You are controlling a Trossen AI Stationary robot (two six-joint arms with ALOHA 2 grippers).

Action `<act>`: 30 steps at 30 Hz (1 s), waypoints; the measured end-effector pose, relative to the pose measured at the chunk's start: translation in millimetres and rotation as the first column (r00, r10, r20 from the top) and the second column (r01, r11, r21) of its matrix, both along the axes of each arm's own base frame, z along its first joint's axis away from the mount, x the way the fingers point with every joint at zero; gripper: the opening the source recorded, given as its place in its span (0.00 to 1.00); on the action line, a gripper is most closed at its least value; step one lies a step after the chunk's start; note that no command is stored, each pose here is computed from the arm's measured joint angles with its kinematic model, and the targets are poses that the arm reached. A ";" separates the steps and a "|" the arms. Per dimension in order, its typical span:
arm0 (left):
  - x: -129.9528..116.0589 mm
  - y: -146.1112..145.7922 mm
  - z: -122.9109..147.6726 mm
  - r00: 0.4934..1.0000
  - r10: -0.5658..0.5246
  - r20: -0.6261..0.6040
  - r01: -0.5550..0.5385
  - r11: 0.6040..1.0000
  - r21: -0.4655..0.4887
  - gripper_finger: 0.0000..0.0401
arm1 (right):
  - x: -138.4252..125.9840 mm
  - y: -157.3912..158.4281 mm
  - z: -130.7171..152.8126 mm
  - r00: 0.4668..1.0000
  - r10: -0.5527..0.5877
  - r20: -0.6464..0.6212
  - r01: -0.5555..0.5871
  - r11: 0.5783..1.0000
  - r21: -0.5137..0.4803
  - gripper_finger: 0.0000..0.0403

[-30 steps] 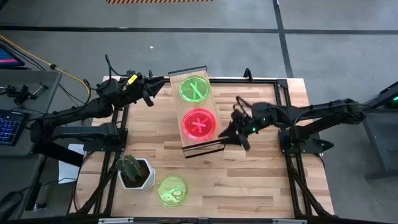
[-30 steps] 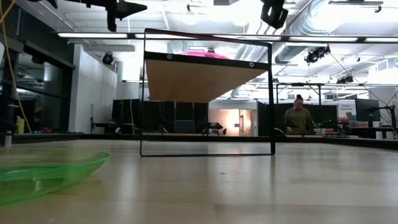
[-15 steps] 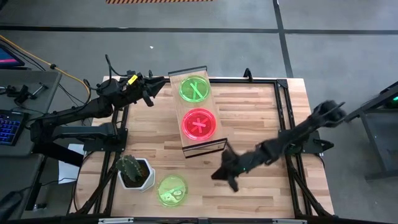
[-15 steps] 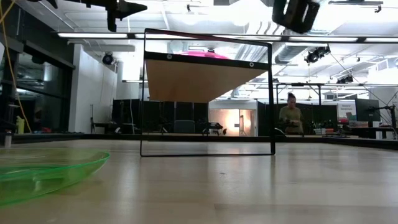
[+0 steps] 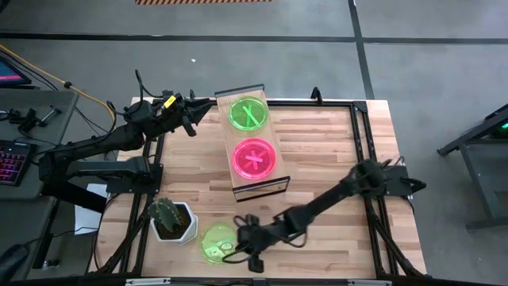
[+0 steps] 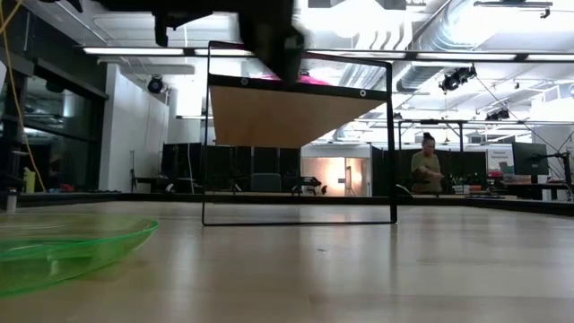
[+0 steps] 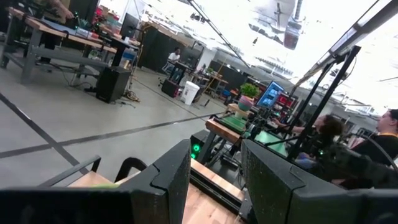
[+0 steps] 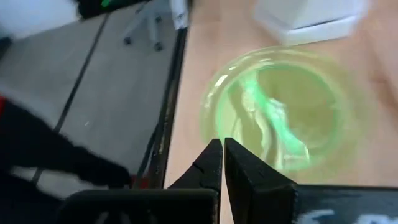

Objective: Place and stack plates onto a shelf
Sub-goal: Move the green plate to the middle of the table

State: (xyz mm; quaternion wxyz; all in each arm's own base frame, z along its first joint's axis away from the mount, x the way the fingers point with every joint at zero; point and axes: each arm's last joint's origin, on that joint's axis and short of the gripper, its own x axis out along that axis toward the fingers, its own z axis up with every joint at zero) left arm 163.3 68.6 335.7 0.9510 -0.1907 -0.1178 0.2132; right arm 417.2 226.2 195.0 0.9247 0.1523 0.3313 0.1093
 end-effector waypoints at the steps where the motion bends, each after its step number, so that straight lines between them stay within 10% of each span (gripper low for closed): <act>1: 0.0 0.0 0.0 1.000 0.000 0.000 0.000 1.000 0.000 0.33 | 6.4 -0.1 -3.6 0.999 0.039 -0.003 -0.039 0.999 -0.001 0.00; 7: 0.0 0.0 0.1 1.000 0.000 0.000 0.000 1.000 0.000 0.33 | 30.1 -9.6 -16.9 0.989 0.146 0.021 -0.145 0.989 -0.031 0.00; 30: 0.0 0.0 0.1 1.000 0.000 0.001 0.000 1.000 0.000 0.33 | 36.0 -16.3 -78.6 0.992 -0.040 -0.116 0.024 0.991 -0.130 0.00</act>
